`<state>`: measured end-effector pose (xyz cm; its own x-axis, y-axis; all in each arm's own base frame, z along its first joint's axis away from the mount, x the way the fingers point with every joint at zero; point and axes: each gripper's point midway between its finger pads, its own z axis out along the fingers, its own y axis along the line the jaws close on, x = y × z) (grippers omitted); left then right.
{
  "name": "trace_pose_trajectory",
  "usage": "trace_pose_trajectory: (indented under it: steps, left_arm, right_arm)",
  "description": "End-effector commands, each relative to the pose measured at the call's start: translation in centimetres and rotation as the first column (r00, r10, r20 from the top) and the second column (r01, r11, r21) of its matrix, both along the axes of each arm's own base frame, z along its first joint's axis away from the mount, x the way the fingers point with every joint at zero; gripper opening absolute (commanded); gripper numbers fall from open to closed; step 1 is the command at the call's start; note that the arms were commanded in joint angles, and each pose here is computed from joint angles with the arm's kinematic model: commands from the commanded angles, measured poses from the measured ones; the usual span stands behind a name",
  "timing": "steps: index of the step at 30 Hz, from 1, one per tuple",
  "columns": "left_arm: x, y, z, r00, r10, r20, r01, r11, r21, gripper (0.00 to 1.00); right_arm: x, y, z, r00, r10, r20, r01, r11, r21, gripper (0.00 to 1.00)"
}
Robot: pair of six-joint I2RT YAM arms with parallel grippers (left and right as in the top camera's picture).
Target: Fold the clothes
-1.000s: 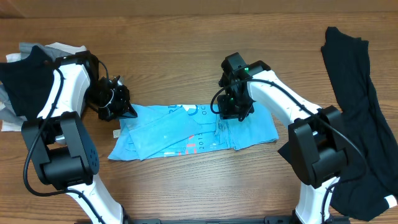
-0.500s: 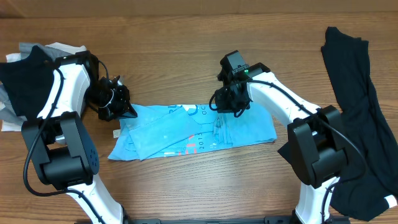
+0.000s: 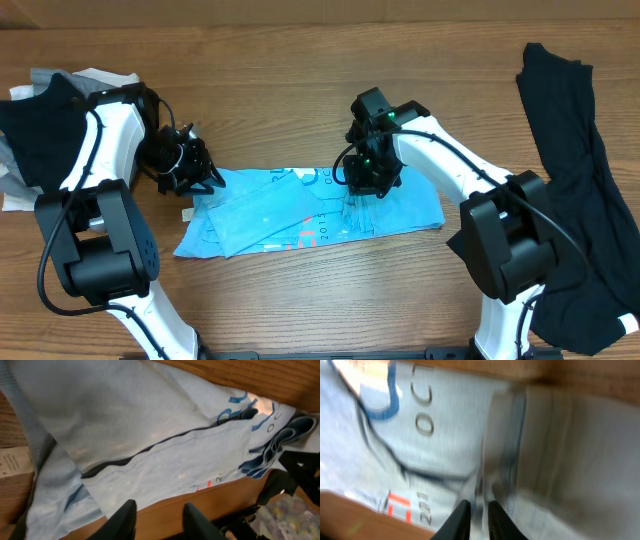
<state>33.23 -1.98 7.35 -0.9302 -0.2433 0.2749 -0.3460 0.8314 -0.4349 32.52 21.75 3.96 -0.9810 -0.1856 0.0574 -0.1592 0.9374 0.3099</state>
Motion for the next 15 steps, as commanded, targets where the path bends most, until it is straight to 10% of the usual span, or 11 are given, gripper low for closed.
trace_pose_trajectory:
  steps: [1, 5, 9, 15]
  left_arm:
    - [0.2, 0.1, 0.5, 1.0, -0.012, 0.024, 0.011, 1.0, 0.022, 0.48]
    - [-0.3, 1.2, -0.1, 0.999, -0.042, 0.002, 0.041, 0.993, 0.11, 0.55]
    - [-0.7, 2.7, -1.1, 0.997, -0.072, -0.018, 0.074, 0.974, 0.212, 0.59]
    - [-0.4, 4.3, -2.4, 0.996, -0.089, -0.006, 0.087, 0.948, 0.305, 0.64]
  right_arm:
    - [2.8, -0.2, 6.6, 0.986, -0.007, 0.166, -0.002, 0.998, 0.056, 0.2]
    - [3.7, -2.4, 9.9, 0.971, -0.054, 0.232, 0.045, 0.998, 0.044, 0.27]
    - [3.0, -6.1, 10.9, 0.972, -0.118, 0.204, 0.121, 0.993, -0.002, 0.6]
    - [1.2, -13.0, 10.2, 0.969, -0.226, 0.096, 0.239, 0.959, -0.15, 0.67]
